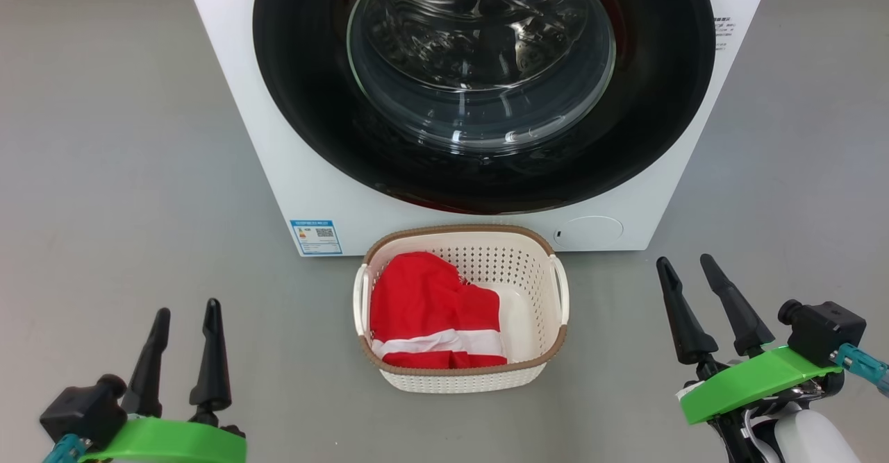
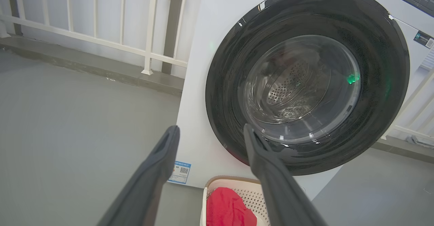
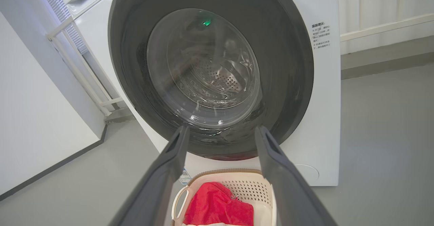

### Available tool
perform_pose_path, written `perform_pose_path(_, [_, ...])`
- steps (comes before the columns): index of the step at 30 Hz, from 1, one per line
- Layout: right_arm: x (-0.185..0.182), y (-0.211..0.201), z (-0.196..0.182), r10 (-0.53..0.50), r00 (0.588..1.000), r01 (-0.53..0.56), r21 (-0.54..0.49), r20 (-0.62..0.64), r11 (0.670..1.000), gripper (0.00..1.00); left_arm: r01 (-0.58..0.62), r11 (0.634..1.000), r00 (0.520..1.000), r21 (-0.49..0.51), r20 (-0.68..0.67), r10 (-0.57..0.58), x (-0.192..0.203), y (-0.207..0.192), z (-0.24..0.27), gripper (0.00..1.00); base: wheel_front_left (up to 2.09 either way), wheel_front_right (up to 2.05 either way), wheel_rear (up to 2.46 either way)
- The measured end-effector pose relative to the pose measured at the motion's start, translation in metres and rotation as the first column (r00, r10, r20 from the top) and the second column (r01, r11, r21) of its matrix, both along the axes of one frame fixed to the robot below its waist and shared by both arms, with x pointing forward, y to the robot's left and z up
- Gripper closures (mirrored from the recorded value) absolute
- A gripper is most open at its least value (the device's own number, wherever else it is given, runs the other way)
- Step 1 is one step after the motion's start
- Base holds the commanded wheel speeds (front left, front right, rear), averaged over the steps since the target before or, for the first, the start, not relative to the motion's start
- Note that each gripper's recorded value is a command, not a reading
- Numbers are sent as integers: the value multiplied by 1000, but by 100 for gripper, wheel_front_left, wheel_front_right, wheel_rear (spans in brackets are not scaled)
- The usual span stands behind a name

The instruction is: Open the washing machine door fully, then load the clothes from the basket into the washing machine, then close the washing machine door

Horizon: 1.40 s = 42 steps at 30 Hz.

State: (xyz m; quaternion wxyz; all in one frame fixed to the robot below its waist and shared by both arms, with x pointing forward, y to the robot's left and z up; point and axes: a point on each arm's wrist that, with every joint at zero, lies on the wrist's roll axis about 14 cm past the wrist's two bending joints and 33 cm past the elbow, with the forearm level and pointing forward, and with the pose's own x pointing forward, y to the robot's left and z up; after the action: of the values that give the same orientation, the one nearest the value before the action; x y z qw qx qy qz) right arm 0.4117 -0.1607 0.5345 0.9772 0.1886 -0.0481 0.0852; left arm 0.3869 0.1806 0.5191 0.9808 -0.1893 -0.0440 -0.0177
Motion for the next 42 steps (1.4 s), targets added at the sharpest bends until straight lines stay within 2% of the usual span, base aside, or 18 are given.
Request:
perform_pose_path(20, [1, 12, 16, 48, 993, -22, -233, 105, 972, 0, 23, 977, 998, 213, 51, -35, -2, -11, 7, 0, 0, 0, 0])
perform_pose_path(42, [0, 10, 15, 45, 994, -18, -243, 104, 970, 0, 28, 972, 998, 232, 41, -39, -2, -12, 4, 0, 0, 0, 0])
